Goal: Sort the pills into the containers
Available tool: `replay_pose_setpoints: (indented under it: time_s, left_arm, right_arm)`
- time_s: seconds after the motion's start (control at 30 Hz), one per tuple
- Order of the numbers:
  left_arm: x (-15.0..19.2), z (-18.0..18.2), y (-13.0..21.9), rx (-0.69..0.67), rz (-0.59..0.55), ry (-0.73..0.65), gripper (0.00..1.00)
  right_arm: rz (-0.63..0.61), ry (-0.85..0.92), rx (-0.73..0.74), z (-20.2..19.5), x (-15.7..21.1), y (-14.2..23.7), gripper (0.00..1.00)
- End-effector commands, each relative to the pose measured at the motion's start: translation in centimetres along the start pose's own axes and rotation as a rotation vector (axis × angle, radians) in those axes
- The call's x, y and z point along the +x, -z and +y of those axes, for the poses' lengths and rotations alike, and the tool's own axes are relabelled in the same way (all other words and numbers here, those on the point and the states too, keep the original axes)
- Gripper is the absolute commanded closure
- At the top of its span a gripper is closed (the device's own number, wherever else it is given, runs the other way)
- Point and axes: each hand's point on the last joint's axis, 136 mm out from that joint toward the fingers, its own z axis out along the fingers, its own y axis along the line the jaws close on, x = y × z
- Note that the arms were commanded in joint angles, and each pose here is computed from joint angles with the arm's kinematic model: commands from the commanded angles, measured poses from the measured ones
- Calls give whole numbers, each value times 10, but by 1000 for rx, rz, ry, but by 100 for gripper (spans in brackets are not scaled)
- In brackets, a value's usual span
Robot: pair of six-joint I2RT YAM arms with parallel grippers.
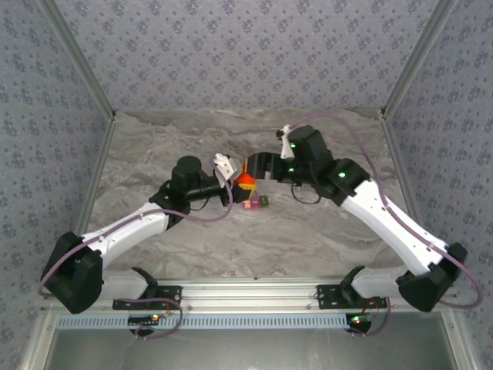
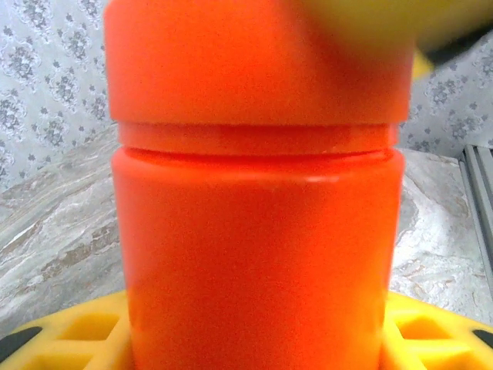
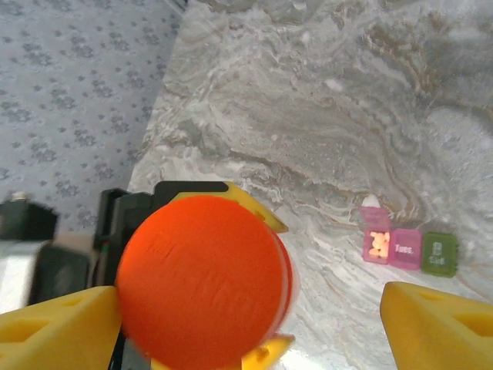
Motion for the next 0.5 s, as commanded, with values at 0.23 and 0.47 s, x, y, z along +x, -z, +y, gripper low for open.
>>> replay_pose_setpoints:
  time_s: [0.23,0.47]
  left_arm:
    - [-33,-16,6,99,-60,-62,100]
    - [-35,-28,3,186,-41,-41,100]
  right_arm:
    - [99,543,-277,28,-8,33,16]
    - [175,603,-316,29,-7,16,18]
